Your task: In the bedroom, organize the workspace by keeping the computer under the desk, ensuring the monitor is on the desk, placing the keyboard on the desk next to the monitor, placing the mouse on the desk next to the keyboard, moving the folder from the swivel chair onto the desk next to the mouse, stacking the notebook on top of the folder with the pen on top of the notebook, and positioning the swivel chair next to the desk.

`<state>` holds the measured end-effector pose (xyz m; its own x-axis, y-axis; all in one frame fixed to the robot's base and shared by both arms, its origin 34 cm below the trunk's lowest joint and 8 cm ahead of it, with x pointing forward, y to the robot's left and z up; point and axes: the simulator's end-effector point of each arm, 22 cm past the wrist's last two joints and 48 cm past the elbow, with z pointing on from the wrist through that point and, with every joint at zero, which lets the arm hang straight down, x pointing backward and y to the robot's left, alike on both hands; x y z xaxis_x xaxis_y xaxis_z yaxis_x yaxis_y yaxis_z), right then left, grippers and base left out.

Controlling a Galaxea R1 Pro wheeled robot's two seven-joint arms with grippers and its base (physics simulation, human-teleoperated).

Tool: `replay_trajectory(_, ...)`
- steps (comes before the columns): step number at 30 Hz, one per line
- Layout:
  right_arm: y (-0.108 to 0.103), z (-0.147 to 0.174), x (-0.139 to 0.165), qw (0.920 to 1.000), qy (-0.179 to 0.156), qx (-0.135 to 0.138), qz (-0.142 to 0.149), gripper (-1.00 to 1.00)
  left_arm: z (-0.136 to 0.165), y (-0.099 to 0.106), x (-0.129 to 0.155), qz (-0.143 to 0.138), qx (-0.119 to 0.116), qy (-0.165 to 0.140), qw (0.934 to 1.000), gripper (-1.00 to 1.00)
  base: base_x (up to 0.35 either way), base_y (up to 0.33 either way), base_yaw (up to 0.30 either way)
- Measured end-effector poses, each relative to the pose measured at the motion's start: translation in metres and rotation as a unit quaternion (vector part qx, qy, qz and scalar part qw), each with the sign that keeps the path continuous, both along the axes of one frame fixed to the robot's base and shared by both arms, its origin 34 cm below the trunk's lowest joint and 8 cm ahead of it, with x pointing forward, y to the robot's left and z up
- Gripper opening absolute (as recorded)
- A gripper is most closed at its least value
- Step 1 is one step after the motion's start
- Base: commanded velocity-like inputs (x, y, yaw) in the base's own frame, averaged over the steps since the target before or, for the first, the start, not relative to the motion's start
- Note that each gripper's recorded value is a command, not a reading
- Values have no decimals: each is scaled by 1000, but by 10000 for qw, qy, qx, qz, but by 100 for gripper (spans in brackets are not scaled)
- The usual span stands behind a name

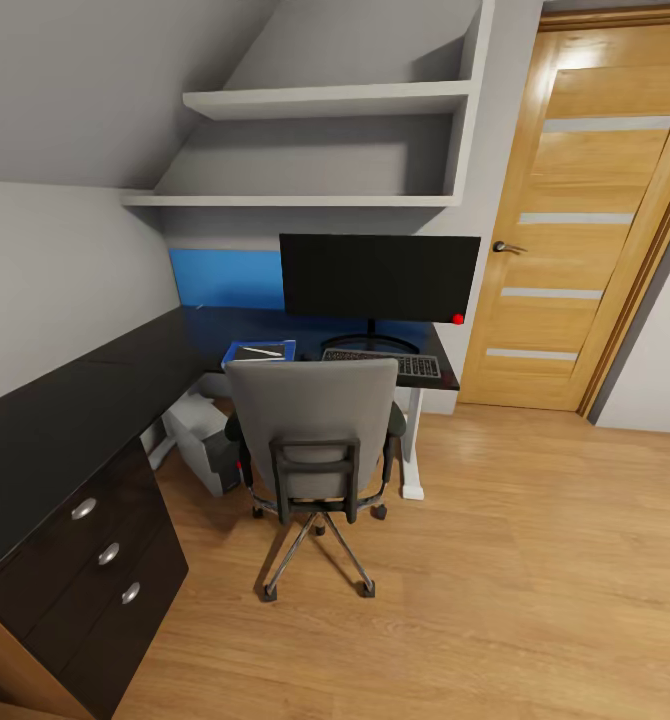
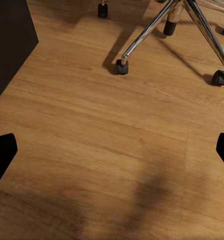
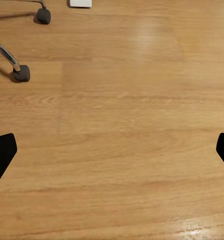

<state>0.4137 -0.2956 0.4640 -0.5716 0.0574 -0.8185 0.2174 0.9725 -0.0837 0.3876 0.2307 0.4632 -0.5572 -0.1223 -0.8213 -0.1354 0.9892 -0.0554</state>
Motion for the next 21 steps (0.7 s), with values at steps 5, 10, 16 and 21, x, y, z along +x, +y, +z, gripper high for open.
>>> replay_trajectory(5,0,0,0,10000,0,2,0,100,0,0,0,2,0,0,10000,100,0,0,0)
replay_trajectory(10,0,0,0,10000,-1,1,5,100,0,0,0,1,0,0,10000,100,0,0,0)
replay_trajectory(16,0,0,0,10000,-2,0,2,100,0,0,0,1,0,0,10000,100,0,0,0)
replay_trajectory(21,0,0,0,10000,-2,1,2,100,0,0,0,0,0,0,10000,100,0,0,0)
